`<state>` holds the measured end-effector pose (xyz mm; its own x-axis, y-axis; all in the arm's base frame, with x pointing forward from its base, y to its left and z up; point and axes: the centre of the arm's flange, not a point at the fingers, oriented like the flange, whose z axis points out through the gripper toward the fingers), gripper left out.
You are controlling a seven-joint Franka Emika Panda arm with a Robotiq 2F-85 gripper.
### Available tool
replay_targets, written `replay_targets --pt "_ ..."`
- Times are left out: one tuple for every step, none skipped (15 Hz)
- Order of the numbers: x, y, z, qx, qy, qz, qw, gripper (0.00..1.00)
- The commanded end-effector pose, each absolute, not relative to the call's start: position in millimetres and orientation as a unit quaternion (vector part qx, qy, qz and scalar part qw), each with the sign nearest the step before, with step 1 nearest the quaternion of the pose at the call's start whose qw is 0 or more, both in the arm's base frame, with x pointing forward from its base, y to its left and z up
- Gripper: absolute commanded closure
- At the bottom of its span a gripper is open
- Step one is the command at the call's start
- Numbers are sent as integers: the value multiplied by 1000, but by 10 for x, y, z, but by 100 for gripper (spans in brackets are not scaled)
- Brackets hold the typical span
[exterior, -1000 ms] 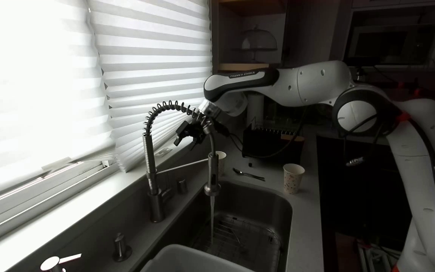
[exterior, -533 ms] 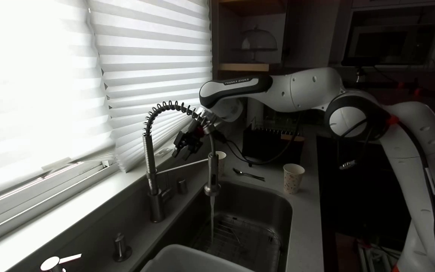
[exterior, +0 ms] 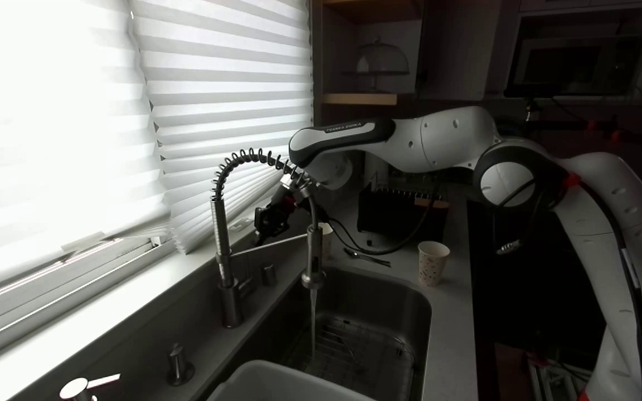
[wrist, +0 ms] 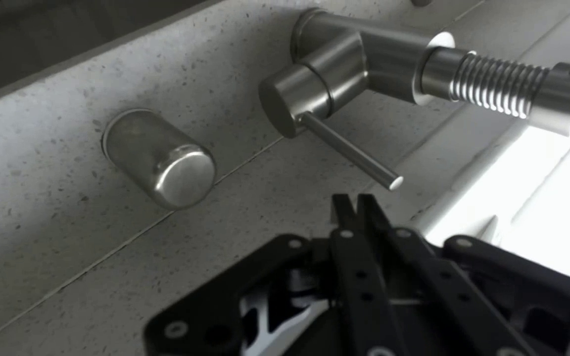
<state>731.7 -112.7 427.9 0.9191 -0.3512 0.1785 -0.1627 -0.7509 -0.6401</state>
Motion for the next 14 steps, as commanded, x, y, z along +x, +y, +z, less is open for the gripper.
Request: replay_targets --pt "7415 -1056 4204 -914 154 -143 347 100" --pt "7423 -1040 4187 -913 155 -144 350 100" --pt "7431 -1024 4172 -912 155 -145 352 100" --pt "7436 -1010 4160 -910 154 -145 356 100" --pt "7442 -998 4142 -911 153 -148 354 100" --pt "7447 -985 4125 -910 153 -148 355 100" --pt "7452 -975 4116 -910 154 -148 356 100" --pt "7459 -961 4103 -910 154 -148 357 100" --pt "7464 -946 4094 -908 155 -147 359 100" --pt "7470 -932 4087 -909 154 -148 359 100" --pt "7474 -918 4081 -909 153 -148 360 100" --pt "7476 -916 4077 -909 152 -148 360 100" --pt "7481 -912 4071 -909 150 -149 360 100" --pt "7487 -903 4068 -908 149 -149 362 100"
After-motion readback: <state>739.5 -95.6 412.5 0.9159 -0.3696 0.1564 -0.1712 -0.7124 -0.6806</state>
